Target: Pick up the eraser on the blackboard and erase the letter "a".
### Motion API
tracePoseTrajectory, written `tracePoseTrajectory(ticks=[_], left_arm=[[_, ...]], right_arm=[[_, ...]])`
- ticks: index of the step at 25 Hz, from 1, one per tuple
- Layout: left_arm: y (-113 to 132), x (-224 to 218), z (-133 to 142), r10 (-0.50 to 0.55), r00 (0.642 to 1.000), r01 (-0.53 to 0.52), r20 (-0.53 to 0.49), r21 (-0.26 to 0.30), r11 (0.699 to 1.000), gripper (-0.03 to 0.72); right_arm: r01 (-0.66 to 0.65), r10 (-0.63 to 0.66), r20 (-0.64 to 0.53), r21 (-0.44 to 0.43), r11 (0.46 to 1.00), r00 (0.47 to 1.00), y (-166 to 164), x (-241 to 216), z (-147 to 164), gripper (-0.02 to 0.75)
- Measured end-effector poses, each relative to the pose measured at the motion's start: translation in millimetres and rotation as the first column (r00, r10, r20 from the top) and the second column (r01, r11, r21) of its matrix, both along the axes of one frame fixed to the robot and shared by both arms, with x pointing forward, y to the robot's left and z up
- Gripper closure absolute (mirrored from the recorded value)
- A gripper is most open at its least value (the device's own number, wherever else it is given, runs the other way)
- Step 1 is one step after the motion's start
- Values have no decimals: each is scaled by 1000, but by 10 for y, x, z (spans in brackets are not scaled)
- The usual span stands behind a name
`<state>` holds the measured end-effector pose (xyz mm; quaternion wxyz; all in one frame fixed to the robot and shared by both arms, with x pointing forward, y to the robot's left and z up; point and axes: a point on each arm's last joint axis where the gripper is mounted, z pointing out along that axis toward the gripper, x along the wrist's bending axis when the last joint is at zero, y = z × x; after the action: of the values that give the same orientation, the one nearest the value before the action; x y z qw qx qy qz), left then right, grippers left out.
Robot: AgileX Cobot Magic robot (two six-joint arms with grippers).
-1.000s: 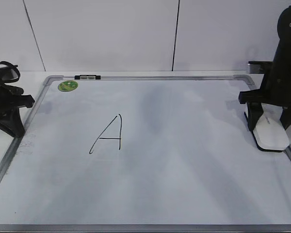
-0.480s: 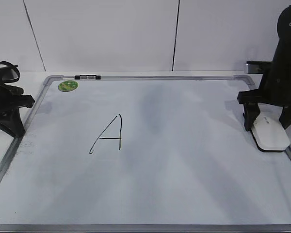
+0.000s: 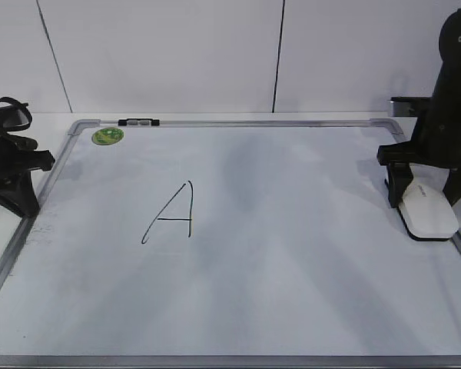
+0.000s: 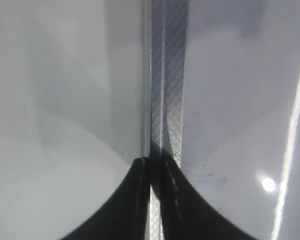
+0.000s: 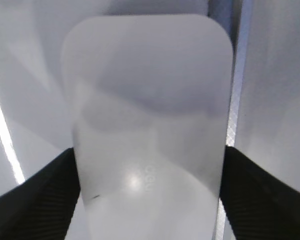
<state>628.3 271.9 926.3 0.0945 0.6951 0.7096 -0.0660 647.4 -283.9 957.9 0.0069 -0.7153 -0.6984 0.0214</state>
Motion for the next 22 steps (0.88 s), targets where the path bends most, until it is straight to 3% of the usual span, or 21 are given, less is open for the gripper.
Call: tracePoseTrajectory(ticks=[3, 9, 22], left_arm=[[1, -2, 0, -2, 1000, 2, -2, 2, 1000, 586], [-6, -7, 16, -4, 1000, 4, -1, 1, 1000, 379], [13, -161, 808, -19, 980, 16, 198, 18, 1000, 344]], right_arm=[[0, 0, 0, 0, 1000, 1000, 0, 0, 0, 87], [-1, 1, 36, 0, 1000, 999, 1, 58, 85, 87], [2, -2, 142, -2, 1000, 990, -2, 109, 433, 90]])
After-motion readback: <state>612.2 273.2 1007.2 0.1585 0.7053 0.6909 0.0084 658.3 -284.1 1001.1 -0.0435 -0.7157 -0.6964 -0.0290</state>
